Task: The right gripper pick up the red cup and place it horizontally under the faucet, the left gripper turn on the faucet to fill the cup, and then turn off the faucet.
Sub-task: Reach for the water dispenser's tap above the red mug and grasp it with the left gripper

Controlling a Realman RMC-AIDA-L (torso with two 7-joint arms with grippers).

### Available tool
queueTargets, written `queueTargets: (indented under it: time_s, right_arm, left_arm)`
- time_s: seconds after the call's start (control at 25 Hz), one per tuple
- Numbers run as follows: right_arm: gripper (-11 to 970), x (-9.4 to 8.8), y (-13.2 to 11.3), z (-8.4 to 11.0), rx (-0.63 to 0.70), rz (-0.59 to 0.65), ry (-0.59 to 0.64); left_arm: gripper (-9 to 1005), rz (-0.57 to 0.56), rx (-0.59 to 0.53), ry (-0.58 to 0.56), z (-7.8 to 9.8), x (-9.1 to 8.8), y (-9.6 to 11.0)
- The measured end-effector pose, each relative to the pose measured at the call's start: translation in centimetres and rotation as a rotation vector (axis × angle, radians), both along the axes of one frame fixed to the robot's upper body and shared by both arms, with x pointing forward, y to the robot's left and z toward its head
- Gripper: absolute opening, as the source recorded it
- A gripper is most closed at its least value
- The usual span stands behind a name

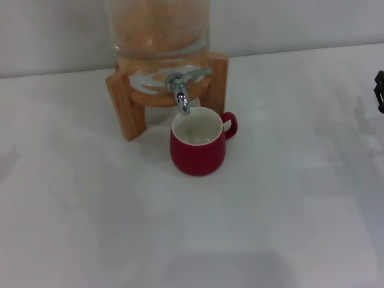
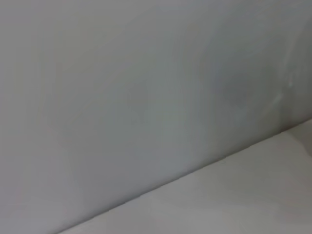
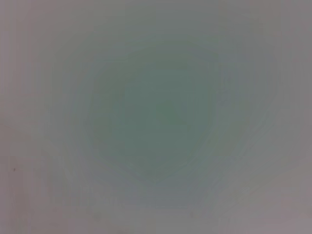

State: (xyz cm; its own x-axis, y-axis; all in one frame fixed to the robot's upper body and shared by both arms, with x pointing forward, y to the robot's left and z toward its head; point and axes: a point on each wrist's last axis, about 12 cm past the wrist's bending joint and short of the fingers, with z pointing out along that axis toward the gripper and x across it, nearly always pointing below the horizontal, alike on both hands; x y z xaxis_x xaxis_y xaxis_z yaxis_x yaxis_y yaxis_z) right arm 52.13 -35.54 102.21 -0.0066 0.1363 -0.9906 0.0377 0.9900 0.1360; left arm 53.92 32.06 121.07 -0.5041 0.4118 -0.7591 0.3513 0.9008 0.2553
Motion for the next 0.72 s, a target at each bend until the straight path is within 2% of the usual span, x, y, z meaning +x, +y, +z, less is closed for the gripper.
queueTargets:
  time_s: [0.44, 0.72]
  right_arm:
    - [379, -0.1, 0.7, -0.3, 0.028, 0.034, 0.014]
    - [379, -0.2, 0.8, -0.4, 0.035, 0.039, 0.015]
  left_arm:
    - [876, -0.070, 0.054, -0.112, -0.1, 1.7, -0.1]
    - [876, -0.170, 0.017, -0.196, 0.3, 2.6, -0.4]
